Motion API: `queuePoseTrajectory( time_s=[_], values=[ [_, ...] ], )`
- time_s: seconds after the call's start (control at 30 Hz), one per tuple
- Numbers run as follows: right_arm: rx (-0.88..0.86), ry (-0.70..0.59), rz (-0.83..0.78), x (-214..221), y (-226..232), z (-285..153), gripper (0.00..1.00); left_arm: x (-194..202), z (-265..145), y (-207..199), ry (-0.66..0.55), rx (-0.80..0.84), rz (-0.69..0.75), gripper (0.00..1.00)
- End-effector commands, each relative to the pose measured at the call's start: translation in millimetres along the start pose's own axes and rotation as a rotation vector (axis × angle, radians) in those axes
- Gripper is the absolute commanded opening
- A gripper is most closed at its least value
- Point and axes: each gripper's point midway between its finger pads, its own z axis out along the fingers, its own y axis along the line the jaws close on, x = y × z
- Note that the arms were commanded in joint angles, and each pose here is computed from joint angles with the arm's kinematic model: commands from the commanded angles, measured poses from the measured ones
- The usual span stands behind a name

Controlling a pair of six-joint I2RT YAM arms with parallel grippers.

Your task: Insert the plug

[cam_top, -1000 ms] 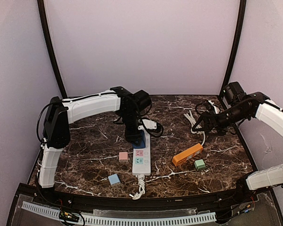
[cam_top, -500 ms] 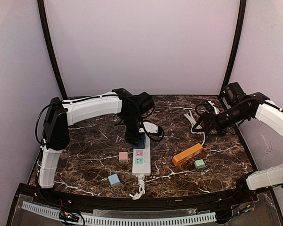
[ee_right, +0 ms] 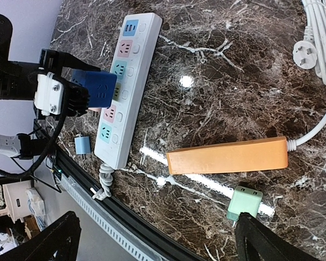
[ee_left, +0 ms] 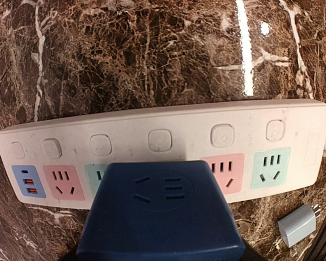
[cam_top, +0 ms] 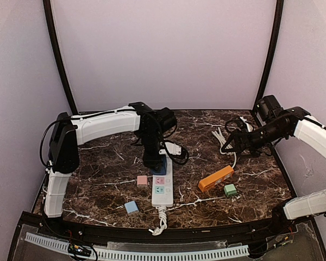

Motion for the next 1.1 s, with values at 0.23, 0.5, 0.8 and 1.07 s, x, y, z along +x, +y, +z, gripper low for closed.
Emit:
queuePoseTrajectory(
  time_s=[0.23,0.5,0.8,1.07],
  values=[
    [0.016,-0.028,0.025,-10,-1,-2,0.99,20,0,-52,0.059,0.192,-0.011,0.01],
    [0.016,-0.035,0.029,-12,2,-5,0.98,7,-13,-31,-0.026,0.162,-0.047,0.01],
    [0.025,-0.031,0.033,-10,4,-11,0.99,2,-35,-23,-0.141,0.184,-0.034,0.01],
    [0.03,-0.029,0.037,-4,2,-11,0.99,-5,-41,-19,-0.184,0.181,-0.052,0.01]
  ],
)
